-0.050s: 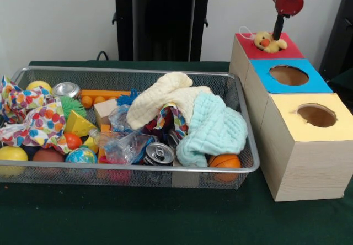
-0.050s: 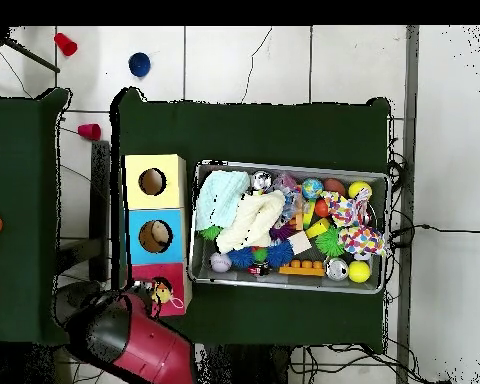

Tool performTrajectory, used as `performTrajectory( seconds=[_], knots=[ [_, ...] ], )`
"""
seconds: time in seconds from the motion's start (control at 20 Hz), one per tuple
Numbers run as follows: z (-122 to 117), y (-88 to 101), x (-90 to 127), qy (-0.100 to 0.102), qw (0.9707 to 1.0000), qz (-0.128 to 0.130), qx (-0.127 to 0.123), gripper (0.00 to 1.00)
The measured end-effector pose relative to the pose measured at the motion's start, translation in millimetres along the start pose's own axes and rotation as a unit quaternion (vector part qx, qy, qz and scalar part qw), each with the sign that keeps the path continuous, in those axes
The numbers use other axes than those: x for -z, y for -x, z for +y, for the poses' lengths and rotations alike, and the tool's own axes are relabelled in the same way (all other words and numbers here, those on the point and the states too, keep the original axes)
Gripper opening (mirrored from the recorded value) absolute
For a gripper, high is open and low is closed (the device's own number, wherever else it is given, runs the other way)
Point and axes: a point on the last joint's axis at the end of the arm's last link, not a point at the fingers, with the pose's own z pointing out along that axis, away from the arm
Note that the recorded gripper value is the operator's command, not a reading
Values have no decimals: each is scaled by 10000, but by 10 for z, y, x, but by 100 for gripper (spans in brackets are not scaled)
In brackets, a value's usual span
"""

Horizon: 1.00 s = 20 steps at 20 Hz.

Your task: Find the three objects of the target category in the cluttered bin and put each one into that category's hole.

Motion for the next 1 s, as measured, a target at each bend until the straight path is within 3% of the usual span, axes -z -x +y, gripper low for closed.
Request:
performTrajectory(
  seconds=[0.35,0.65,0.95,1.0],
  knots=[
    [26,34,-374,248,9996,-60,-72,0],
    [23,124,-820,475,9985,-202,184,0],
    [-16,135,-795,427,9988,-62,218,0],
    [-12,148,-709,430,9989,-17,192,0]
  ],
)
